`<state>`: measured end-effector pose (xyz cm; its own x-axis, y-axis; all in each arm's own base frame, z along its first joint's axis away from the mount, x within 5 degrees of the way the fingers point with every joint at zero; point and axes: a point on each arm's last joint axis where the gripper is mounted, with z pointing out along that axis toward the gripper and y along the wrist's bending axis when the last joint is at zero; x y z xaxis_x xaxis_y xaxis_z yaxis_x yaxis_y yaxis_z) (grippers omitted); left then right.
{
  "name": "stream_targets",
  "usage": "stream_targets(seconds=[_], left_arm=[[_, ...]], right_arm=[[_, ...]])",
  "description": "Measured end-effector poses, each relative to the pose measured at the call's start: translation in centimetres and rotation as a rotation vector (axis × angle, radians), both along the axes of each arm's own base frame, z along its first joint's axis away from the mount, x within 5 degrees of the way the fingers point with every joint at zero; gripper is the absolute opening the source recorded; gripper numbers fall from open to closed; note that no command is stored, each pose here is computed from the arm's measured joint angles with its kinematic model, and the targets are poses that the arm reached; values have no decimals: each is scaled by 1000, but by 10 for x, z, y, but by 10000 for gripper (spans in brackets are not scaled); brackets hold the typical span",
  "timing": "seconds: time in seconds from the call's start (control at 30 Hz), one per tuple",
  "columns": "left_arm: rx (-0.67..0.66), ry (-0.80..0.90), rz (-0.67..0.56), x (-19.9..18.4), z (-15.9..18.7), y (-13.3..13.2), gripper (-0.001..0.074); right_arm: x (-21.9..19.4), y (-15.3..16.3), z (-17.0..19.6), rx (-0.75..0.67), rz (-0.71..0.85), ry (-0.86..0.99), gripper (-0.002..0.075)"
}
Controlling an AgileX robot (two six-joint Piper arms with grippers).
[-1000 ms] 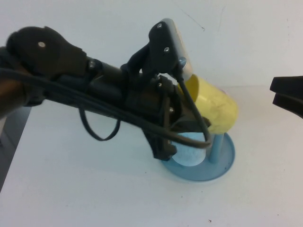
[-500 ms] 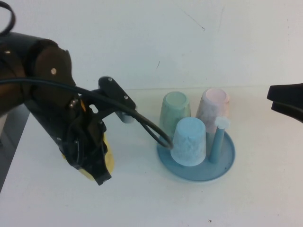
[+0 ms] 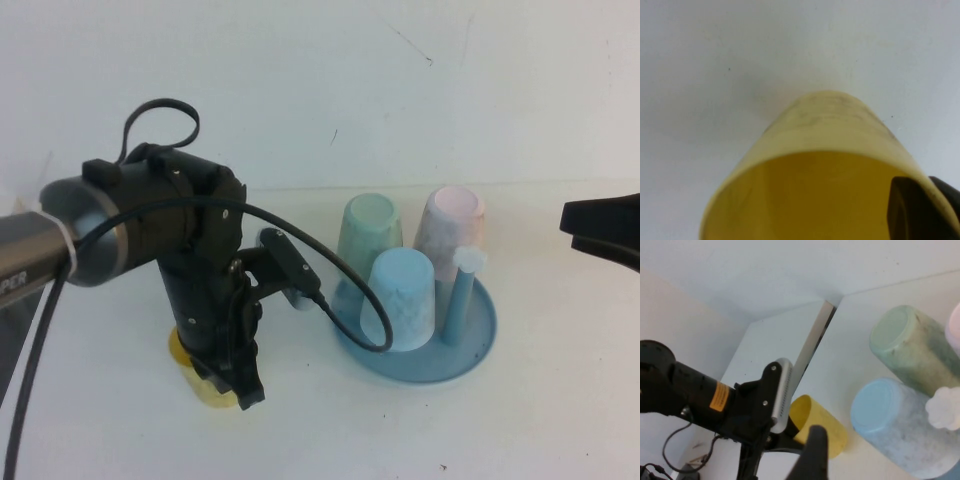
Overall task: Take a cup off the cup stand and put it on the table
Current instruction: Place the cup on the table
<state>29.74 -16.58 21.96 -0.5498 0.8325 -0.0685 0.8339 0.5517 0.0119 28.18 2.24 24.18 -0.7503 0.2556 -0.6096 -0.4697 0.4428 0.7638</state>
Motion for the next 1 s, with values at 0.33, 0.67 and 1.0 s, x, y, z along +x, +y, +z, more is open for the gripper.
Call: stream_targets(seconds=[0.33,0.67,1.0], left_arm=[[29,35,-6,6,-20,-3,6],[-19,66,19,10,-7,-11,336],[-82,36,138,11,39,-14,237]], right_arm=[[-1,0,-1,-8,7,2,692],[-2,0,-3,-31,26,7,692],[-2,0,-3,-36,29,-4,692]])
